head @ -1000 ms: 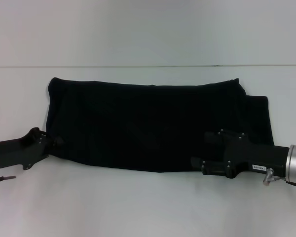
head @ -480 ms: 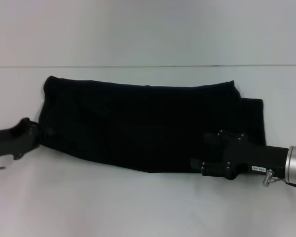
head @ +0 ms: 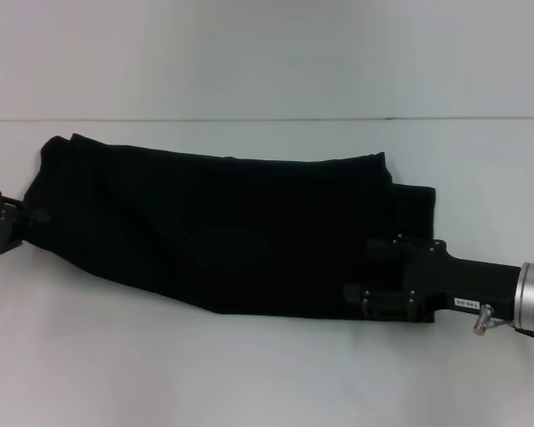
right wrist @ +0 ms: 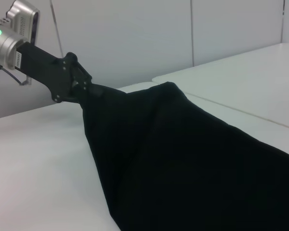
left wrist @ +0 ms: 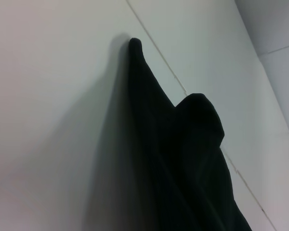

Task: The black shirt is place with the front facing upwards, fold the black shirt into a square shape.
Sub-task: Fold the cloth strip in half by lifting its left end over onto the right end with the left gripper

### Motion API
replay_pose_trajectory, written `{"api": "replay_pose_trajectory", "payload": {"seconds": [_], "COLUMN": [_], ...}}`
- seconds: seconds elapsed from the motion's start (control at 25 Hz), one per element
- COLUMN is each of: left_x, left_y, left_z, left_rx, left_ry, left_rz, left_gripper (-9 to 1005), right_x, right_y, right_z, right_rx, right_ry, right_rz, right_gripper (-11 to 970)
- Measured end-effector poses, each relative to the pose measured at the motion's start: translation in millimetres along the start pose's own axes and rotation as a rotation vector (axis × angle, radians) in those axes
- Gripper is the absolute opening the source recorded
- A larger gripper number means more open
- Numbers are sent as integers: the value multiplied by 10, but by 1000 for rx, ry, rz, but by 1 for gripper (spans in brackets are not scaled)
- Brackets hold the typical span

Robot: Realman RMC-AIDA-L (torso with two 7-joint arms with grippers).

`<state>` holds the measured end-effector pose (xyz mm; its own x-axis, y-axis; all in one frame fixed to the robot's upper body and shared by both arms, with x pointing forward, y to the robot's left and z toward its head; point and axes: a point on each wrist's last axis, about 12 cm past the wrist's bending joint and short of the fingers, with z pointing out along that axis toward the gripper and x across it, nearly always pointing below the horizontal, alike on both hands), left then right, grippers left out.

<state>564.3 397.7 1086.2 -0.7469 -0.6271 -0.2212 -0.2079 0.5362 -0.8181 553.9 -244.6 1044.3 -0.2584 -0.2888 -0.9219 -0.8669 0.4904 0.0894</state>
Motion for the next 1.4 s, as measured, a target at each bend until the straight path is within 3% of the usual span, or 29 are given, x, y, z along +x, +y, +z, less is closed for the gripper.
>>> {"api": "replay_pose_trajectory", "payload": {"seconds": [0.2,0.32,0.48,0.56,0.6,0.64,0.76,0.88,1.0,1.16,1.4], "left_x": [-40,-120,-238,-263,-230,-230,-50,273,645,1124,1355], "left_y": [-27,-213,-662,-1002,-1300,-1300,-1755,-2041,-2136,-2047,-1840], "left_z": [-30,-35,32,169,350,350,707,1043,1326,1635,1778], "left_rx": [9,76,209,274,309,309,333,341,328,268,249], "left_ry": [-12,-2,39,91,150,150,259,365,442,501,510], "left_rz": [2,29,113,182,246,246,356,439,487,521,476], "left_gripper": [102,102,102,103,103,103,103,103,102,101,99], "right_x": [8,42,110,147,167,191,247,297,328,350,368], "right_y": [0,5,3,1,5,9,17,38,50,69,82], "right_z": [-3,-30,-103,-148,-171,-195,-261,-302,-325,-321,-306], "right_rx": [3,14,44,62,69,78,99,107,115,114,115], "right_ry": [0,-1,-7,-14,-18,-21,-24,-24,-26,-25,-24], "right_rz": [6,19,48,65,75,88,119,141,161,183,194], "right_gripper": [883,883,883,882,882,882,882,883,883,883,884]}}
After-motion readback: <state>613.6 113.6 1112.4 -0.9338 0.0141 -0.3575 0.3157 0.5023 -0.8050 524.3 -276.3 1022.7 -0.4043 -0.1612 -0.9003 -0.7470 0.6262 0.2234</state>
